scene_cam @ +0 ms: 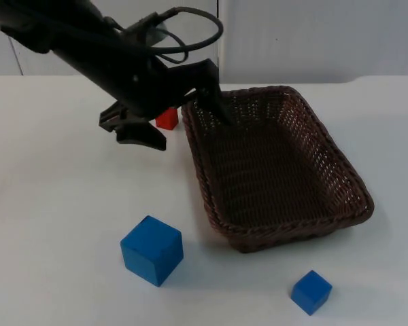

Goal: Pick up the basket with the left hand and place the largest block into the basket with the right hand.

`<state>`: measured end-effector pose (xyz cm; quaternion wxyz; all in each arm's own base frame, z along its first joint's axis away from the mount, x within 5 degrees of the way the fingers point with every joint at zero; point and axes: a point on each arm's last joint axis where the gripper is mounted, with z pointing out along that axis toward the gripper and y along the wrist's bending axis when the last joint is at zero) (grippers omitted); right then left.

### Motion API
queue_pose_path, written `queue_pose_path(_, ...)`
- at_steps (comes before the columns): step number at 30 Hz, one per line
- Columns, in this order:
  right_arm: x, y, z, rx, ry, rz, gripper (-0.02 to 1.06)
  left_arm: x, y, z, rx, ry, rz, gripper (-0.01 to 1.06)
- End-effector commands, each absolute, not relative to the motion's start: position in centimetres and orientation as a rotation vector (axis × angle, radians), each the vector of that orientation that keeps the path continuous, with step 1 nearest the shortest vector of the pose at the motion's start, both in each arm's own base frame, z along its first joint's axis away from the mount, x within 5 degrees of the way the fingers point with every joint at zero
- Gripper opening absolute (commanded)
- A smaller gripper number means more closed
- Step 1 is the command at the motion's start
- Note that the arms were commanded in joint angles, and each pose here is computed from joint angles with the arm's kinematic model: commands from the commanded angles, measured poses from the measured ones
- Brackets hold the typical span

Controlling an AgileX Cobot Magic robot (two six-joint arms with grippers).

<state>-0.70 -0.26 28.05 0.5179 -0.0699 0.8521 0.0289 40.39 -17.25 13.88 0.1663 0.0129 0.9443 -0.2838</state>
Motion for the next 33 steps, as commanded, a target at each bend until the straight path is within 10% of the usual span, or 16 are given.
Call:
queue_pose_path(1, -0.7, -0.3, 28.0, -0.163, 2.04, 0.063, 1.05, 40.7, -17.7, 13.5, -0.005, 2.687, -0.81, 1.05)
queue_pose_path(25, -0.7, -0.3, 28.0, -0.164, 2.042, 0.063, 1.05, 40.9, -19.0, 9.3, -0.045, 2.732, -0.761, 1.05)
queue_pose_path(33, -0.7, -0.3, 28.0, -0.164, 2.042, 0.063, 1.05, 40.9, -19.1, 9.2, -0.045, 2.736, -0.761, 0.85)
